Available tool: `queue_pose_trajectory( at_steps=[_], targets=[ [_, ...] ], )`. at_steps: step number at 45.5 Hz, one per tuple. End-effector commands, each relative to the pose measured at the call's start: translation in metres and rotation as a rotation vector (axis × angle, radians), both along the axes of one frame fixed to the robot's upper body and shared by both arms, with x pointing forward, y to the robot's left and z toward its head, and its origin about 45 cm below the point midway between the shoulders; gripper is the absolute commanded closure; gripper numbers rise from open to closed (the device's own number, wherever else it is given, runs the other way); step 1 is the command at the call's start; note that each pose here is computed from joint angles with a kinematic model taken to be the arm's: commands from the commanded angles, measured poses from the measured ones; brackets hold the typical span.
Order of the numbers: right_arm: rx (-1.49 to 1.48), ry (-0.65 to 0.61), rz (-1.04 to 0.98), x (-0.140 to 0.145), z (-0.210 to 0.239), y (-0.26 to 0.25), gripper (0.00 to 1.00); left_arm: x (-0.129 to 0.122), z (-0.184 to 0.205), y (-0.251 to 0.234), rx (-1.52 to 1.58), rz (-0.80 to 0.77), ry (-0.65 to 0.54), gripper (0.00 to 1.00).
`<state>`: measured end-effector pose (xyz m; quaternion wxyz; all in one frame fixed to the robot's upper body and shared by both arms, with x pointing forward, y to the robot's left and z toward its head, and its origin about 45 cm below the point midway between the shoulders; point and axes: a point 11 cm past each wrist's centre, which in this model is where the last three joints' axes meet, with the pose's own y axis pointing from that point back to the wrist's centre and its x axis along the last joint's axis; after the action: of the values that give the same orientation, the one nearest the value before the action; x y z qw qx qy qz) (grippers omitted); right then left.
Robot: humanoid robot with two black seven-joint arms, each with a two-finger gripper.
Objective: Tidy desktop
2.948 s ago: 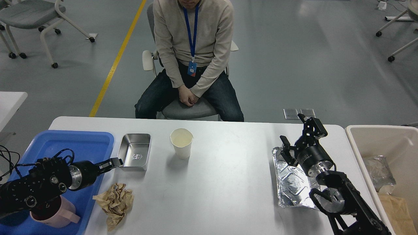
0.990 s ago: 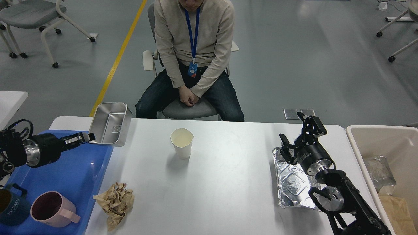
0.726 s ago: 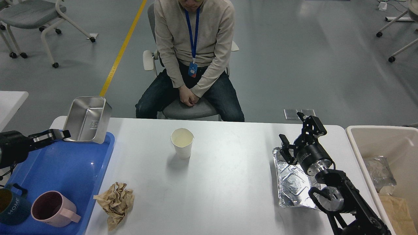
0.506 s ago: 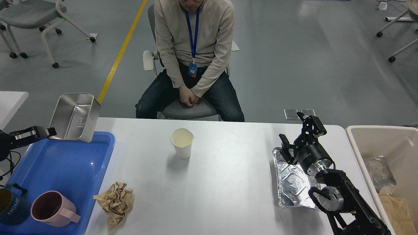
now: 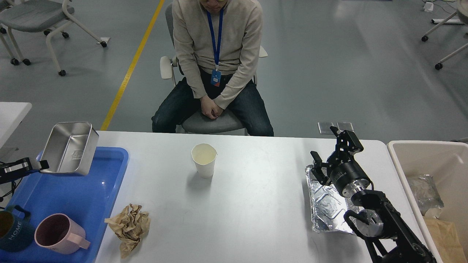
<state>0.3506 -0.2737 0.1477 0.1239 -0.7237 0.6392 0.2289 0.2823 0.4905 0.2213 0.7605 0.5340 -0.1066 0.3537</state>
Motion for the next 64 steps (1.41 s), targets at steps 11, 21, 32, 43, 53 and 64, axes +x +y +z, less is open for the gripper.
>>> queue_pose_trajectory(
  at_steps=[11,21,32,43,53,64],
  targets=[
    [0.000,0.001,0.001,0.000,0.000,0.000,0.00,0.016,-0.032,0.024,0.063,0.056,0.014,0.92],
    [0.000,0.003,0.001,-0.001,-0.001,0.000,0.00,0.026,-0.061,0.031,0.103,0.080,0.037,0.89],
    [0.001,0.002,0.001,0.000,-0.001,0.001,0.00,0.027,-0.086,0.023,0.100,0.071,0.060,0.89],
    [0.000,0.000,0.002,0.000,0.000,0.001,0.00,0.029,-0.087,0.022,0.104,0.074,0.041,0.90],
    [0.001,-0.002,0.006,0.001,0.001,0.002,0.00,0.071,-0.044,0.011,0.016,0.116,-0.106,0.81],
    [0.001,-0.002,0.006,0.001,0.001,0.002,0.00,0.116,0.019,0.001,-0.174,0.226,-0.342,0.16]
  ],
)
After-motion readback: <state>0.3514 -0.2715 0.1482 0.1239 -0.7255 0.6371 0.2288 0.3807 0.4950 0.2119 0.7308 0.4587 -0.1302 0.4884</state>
